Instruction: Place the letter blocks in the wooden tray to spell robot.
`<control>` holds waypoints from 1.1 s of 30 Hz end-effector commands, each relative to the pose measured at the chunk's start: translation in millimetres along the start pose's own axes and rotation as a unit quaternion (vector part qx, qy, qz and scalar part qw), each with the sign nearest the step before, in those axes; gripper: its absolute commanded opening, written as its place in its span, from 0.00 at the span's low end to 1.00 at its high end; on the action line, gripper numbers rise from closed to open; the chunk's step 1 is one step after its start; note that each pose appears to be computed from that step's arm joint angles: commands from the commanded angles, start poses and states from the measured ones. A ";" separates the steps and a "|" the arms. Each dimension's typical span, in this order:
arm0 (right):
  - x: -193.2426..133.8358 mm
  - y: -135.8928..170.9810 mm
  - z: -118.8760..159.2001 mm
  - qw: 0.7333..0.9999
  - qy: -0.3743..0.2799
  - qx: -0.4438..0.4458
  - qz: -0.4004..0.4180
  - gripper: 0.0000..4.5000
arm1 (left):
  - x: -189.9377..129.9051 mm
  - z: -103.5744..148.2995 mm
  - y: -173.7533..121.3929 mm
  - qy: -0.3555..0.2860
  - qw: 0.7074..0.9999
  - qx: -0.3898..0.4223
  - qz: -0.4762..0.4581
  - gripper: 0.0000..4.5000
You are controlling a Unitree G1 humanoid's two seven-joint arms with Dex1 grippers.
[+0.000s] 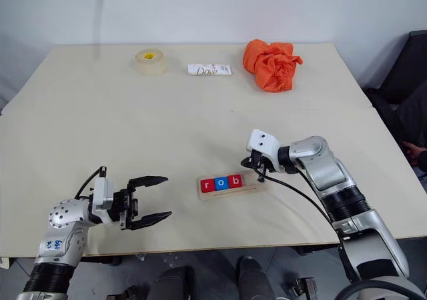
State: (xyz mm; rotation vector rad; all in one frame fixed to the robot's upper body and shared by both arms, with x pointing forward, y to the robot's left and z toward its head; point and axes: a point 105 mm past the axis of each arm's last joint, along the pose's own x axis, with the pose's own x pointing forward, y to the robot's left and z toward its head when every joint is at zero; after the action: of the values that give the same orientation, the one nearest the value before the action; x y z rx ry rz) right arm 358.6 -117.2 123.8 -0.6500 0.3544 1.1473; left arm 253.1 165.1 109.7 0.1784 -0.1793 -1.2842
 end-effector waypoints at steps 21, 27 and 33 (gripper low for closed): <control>-48.0 -8.7 6.8 0.996 -0.070 0.023 -0.049 0.14 | 0.1 5.8 5.6 -0.006 1.000 0.015 0.003 1.00; -91.1 -1.1 -13.9 0.987 -0.097 0.073 -0.102 0.59 | -2.7 3.7 8.9 -0.005 1.000 0.012 0.003 1.00; -134.5 9.9 -36.9 0.971 -0.107 0.121 -0.177 0.99 | -6.5 2.3 15.4 -0.003 1.000 0.009 0.001 1.00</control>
State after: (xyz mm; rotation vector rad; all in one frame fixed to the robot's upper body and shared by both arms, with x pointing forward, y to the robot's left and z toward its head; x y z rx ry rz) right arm 306.0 -225.3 149.0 -0.3445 0.2496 0.8537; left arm 263.7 171.0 108.8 0.1664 -0.1687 -1.2839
